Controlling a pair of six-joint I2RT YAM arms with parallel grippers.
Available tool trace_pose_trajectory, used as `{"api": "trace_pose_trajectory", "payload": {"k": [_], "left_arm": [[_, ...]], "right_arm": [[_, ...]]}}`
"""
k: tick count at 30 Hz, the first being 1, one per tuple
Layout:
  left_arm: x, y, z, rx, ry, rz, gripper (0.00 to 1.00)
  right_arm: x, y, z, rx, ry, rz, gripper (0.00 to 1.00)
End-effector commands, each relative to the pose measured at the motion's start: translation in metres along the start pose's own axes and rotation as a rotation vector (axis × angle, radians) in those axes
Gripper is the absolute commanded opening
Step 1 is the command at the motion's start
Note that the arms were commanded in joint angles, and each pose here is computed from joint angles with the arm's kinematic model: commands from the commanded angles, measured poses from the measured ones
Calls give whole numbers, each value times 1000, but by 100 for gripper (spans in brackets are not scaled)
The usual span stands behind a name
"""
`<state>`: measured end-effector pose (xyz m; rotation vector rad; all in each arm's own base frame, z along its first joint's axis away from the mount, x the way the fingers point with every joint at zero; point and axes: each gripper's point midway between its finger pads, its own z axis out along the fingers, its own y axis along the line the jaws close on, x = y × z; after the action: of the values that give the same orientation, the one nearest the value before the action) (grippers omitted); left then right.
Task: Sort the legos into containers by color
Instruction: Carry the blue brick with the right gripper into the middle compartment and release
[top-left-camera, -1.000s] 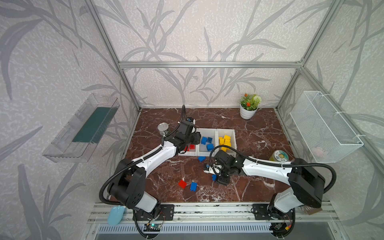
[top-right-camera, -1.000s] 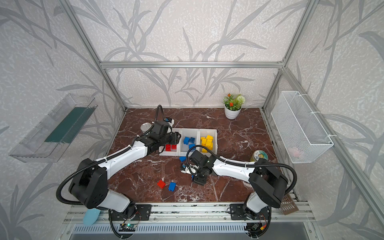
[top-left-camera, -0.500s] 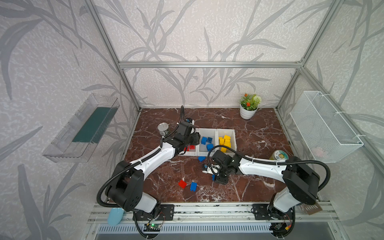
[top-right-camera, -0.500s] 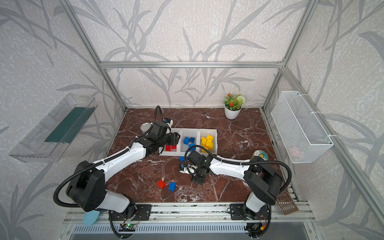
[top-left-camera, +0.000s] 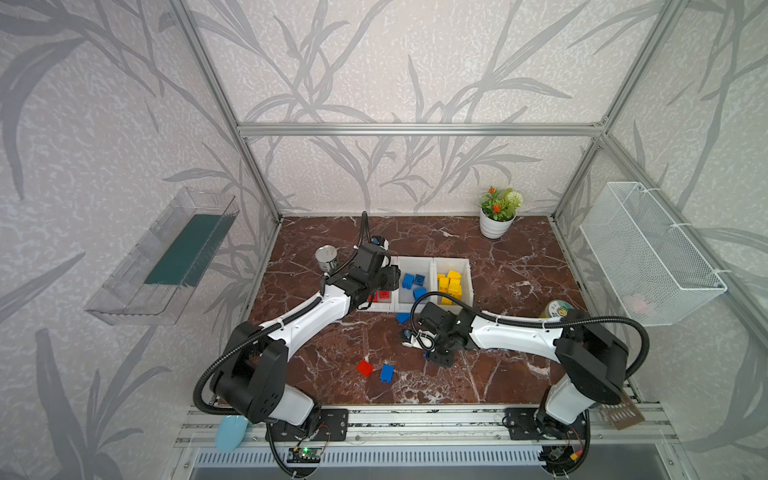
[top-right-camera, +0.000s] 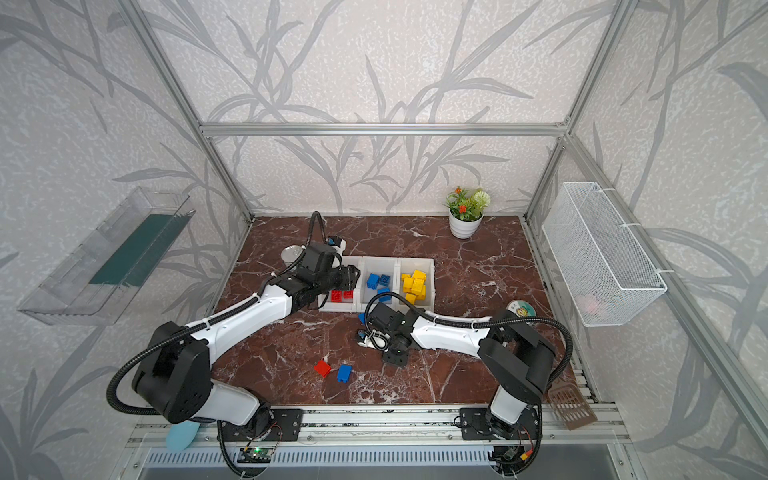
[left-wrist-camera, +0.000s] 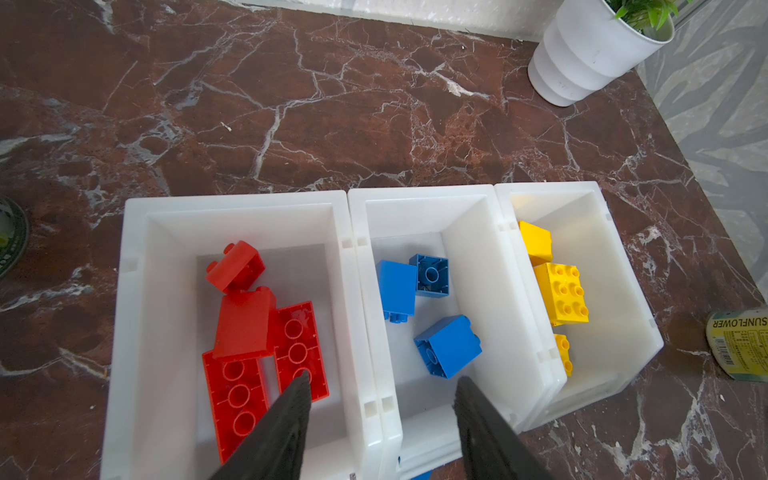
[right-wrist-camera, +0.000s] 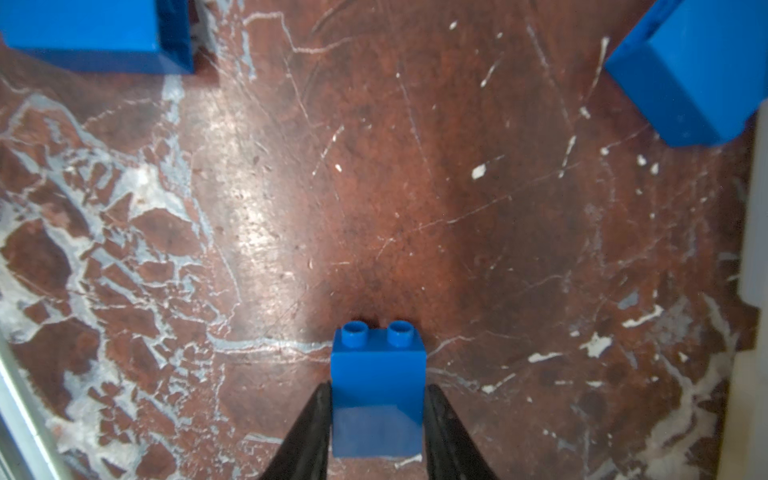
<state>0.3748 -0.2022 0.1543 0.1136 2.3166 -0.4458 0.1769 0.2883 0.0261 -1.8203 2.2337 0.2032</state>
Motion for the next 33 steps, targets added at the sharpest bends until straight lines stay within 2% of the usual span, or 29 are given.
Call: {"api": "trace_pose_trajectory", "payload": {"k": [1,9,13,17,23,28,33], "left_arm": [[-6,4,-9,-14,-35,-8,58],[-6,8,-17,-35,-41,7,58],[-6,14,-24,-53,-55,6,59],[-5,19,-31,-68,-65,6,59],[0,30,-44,-103,-75,2,59],[11,36,-51,-116,-69,-9,60],[18,43,-57,-137,-60,-18,60]], "right_arm": [[-4,-1,-4,16,7,-4,36],[-27,-11,-25,49,-50,-69,33],[-53,-26,-46,92,-137,-103,33],[-75,-61,-65,195,-215,-124,33],[-99,-117,-80,282,-261,-112,33],[-116,-156,-77,329,-310,-57,33],[-124,-172,-69,336,-315,-17,33]]}}
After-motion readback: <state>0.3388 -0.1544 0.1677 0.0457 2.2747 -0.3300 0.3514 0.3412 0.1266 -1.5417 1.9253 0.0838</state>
